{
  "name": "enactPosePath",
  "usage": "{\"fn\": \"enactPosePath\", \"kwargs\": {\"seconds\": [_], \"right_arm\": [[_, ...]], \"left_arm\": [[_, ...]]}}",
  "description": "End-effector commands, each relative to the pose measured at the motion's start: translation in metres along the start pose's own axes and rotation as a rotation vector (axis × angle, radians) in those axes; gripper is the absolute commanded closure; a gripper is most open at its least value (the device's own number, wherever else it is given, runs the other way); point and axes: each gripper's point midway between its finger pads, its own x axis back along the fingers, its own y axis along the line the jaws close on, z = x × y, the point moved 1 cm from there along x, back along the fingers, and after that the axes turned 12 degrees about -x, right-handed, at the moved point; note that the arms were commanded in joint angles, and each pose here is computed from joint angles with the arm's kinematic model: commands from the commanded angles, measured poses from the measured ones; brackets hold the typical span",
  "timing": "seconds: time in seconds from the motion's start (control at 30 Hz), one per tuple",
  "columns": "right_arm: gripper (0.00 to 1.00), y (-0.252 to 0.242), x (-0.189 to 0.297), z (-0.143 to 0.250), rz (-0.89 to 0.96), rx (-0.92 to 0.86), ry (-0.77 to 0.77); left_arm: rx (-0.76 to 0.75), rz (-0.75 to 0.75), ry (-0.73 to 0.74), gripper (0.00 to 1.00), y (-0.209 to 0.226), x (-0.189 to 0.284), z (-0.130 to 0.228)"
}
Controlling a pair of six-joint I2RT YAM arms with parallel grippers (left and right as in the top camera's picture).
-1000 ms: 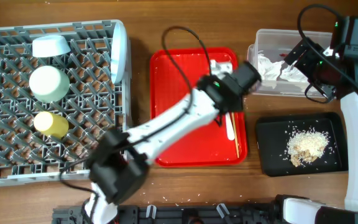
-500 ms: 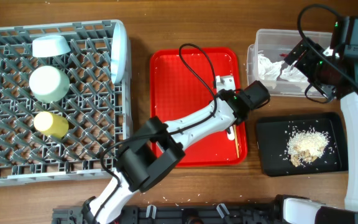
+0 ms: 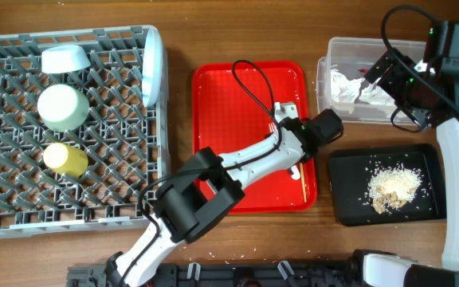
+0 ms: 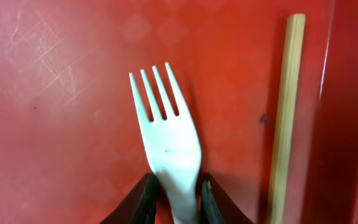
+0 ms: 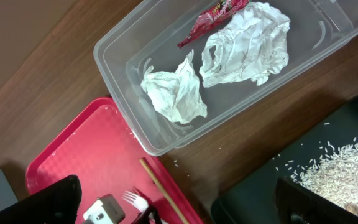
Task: Sort waste into correct bins and load items into the dishwasher rack
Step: 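Grasp the white plastic fork on the red tray with the left gripper, then insert the fork upright into the rack beside the plate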
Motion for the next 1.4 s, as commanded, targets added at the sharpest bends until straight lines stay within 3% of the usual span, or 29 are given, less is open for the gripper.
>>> {"fn": "enactPosePath", "kwargs": {"seconds": [0.0, 0.23, 0.47, 0.73, 0.93, 1.07, 1.2, 1.37], "right_arm": [[0.0, 0.001, 0.002, -0.005, 0.003, -0.007, -0.02], [0.0, 0.001, 0.002, -0.005, 0.003, -0.008, -0.02], [0.01, 0.001, 0.002, -0.005, 0.003, -0.008, -0.02], [0.0, 0.001, 0.002, -0.005, 0.003, -0.008, -0.02], [0.0, 0.001, 0.002, -0.005, 0.003, -0.008, -0.02], [0.0, 0.001, 0.002, -0.005, 0.003, -0.008, -0.02], [0.0, 0.001, 0.002, -0.005, 0.003, -0.008, -0.02], [0.0, 0.001, 0.002, -0.005, 0.003, -0.008, -0.02]], "left_arm": [[-0.023, -0.039, 0.049, 0.78, 0.005, -0.01, 0.017], [-0.021, -0.001, 0.094, 0.79, 0.001, -0.003, 0.023], [-0.015, 0.018, 0.077, 0.96, 0.007, 0.024, 0.011], [-0.054, 0.063, 0.025, 0.96, 0.027, 0.075, -0.018], [-0.095, 0.015, -0.023, 0.96, 0.129, 0.146, -0.066], [-0.135, -0.072, -0.066, 0.96, 0.234, 0.187, -0.092], [-0.033, -0.152, -0.089, 0.96, 0.324, 0.207, -0.102], [-0.169, -0.033, -0.073, 0.96, 0.366, 0.198, -0.107]]}}
